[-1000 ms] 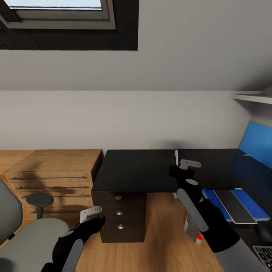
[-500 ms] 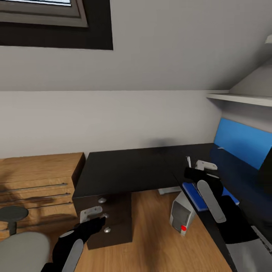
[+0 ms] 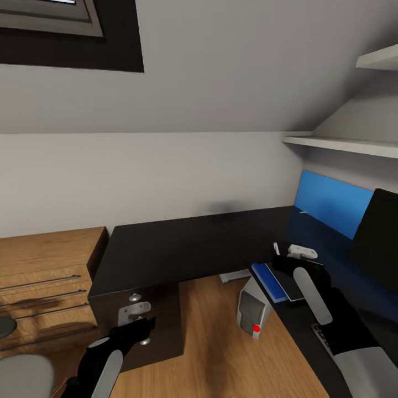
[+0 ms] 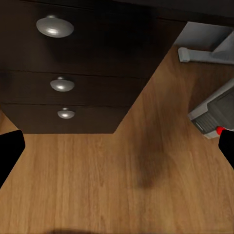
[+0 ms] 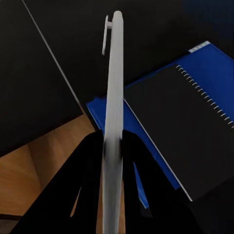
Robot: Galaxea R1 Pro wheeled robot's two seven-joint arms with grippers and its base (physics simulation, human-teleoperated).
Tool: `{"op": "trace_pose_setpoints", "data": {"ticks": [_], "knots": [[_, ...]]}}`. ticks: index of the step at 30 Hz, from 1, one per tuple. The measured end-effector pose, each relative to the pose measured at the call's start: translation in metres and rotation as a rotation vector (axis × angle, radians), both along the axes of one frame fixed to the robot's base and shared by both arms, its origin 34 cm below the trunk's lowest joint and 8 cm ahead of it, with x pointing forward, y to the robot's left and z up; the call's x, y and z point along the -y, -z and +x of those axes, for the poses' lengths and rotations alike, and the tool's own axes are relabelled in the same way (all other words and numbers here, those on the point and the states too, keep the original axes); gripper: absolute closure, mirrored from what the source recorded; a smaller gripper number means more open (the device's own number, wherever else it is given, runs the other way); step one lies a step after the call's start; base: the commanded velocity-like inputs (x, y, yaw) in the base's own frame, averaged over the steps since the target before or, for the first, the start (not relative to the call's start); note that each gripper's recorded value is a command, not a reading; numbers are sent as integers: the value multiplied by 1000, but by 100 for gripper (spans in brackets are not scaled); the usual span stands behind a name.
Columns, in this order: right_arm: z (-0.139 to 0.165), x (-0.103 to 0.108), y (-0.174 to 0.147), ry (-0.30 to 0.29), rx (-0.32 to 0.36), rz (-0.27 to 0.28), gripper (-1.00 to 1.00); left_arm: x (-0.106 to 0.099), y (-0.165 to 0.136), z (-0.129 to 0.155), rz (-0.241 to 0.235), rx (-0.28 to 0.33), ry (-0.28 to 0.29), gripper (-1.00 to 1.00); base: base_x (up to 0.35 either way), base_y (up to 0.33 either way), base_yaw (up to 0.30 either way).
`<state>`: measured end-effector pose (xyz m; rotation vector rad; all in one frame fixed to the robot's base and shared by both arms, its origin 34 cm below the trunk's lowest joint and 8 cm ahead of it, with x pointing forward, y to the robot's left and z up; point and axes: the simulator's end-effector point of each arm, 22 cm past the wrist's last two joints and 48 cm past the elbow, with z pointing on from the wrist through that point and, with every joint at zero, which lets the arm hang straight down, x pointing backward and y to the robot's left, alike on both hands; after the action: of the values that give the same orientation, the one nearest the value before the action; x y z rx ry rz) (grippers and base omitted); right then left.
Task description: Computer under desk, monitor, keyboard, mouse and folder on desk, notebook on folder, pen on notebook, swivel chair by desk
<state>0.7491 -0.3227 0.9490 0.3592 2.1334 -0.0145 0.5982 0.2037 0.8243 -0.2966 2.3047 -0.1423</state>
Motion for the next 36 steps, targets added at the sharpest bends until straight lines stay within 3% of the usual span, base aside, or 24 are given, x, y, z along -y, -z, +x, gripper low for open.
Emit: {"op": "trace_pose_setpoints", "data": {"ticks": [10, 29, 36], "knots": [[-4, 13, 19, 28, -57, -39, 100, 4, 0, 0, -1, 0, 7, -100, 0, 0, -2], [-5, 16, 19, 31, -64, -66, 100, 3, 0, 0, 0, 0, 7, -100, 0, 0, 0], [-9, 27, 34, 50, -103, -103, 100, 3, 0, 0, 1, 0, 7, -100, 0, 0, 0]]}}
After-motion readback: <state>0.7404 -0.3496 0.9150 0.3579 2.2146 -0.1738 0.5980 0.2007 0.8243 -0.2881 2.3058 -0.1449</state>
